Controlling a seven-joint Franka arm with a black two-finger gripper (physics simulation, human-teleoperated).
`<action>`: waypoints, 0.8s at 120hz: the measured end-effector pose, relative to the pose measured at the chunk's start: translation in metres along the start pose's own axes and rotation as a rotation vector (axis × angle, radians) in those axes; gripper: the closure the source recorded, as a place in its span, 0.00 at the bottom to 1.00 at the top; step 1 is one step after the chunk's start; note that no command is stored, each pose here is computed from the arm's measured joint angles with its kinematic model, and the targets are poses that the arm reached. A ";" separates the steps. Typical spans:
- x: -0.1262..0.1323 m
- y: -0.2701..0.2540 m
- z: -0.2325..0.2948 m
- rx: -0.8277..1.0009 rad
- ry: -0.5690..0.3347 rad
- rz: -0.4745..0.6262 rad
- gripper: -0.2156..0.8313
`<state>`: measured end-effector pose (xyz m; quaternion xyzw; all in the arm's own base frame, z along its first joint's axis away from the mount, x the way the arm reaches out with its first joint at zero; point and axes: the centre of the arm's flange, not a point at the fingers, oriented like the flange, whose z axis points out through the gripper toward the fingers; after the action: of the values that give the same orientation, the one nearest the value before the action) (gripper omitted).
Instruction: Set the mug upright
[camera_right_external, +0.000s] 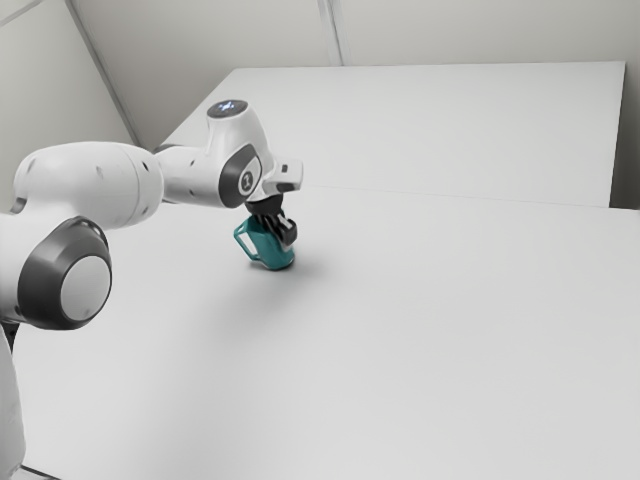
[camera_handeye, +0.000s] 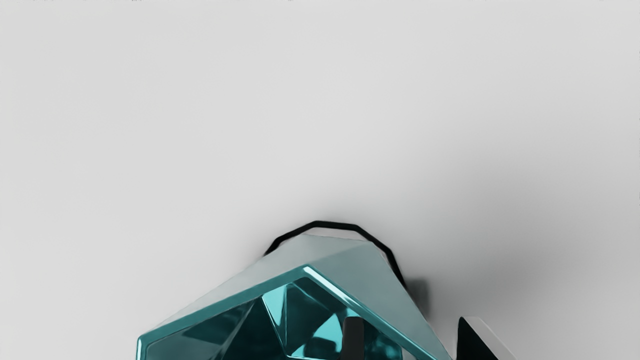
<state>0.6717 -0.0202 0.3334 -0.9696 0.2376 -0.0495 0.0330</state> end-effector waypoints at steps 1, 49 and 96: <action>0.000 0.000 0.000 0.000 0.001 0.000 0.65; -0.002 -0.003 -0.061 0.011 0.054 0.009 0.27; -0.061 -0.014 -0.210 0.005 0.039 -0.018 0.22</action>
<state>0.6002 0.0117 0.5385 -0.9704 0.2294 -0.0691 0.0304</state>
